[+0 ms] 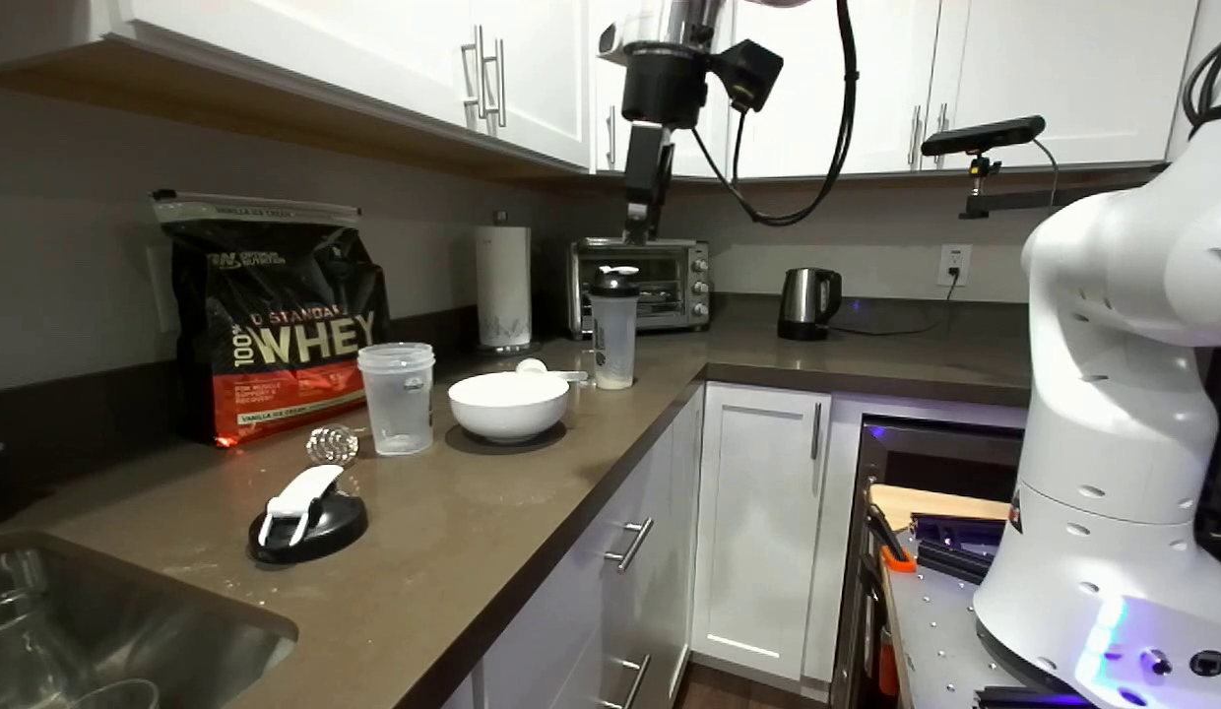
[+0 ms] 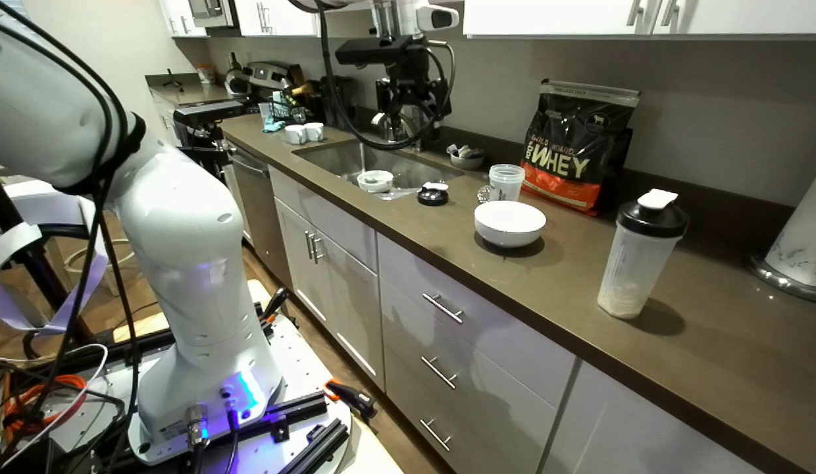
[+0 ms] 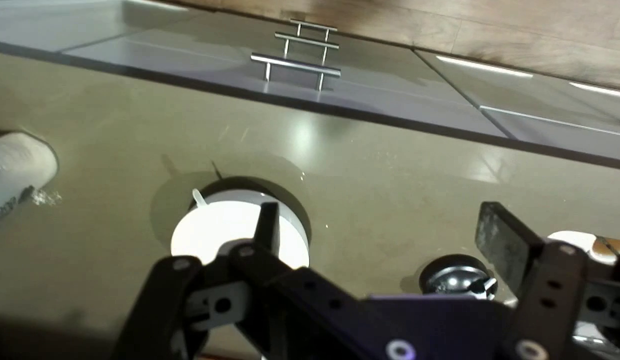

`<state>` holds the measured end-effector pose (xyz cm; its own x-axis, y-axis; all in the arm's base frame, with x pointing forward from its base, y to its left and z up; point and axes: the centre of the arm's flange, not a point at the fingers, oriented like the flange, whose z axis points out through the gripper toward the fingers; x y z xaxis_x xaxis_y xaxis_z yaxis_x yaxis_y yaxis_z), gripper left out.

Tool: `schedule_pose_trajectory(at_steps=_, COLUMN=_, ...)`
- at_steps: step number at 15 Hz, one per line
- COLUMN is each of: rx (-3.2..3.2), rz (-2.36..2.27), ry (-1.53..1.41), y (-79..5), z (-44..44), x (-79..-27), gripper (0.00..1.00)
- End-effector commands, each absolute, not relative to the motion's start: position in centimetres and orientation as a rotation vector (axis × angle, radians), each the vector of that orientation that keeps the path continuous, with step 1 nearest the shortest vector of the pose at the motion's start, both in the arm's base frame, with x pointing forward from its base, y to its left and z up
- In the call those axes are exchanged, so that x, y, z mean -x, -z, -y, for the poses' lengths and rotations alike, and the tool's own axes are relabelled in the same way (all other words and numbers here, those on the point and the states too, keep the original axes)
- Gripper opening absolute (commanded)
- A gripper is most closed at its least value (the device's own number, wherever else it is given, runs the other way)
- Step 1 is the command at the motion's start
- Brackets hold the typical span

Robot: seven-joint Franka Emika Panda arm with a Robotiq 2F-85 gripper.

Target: Put the ball in the shaker

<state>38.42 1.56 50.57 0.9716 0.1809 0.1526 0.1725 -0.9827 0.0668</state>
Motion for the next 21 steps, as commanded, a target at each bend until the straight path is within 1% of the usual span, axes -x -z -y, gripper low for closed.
schedule_pose_trajectory(at_steps=1, rx=-3.069, rz=-0.335, ry=-0.344, y=-49.6, z=-4.6, x=-44.2, gripper=1.00)
schedule_pose_trajectory(at_steps=2, rx=-3.061, rz=-0.359, ry=-0.369, y=-49.3, z=-5.6, x=-44.2, gripper=1.00)
schedule_pose_trajectory(at_steps=10, rx=-3.049, rz=-0.561, ry=-0.342, y=-47.2, z=-11.8, x=-51.8, gripper=1.00)
schedule_pose_trajectory(at_steps=15, rx=-3.036, rz=-0.573, ry=-0.322, y=-45.9, z=-13.5, x=-57.5, gripper=1.00)
schedule_pose_trajectory(at_steps=21, rx=-3.031, rz=-0.579, ry=-0.364, y=-43.9, z=-14.4, x=-63.8, gripper=1.00)
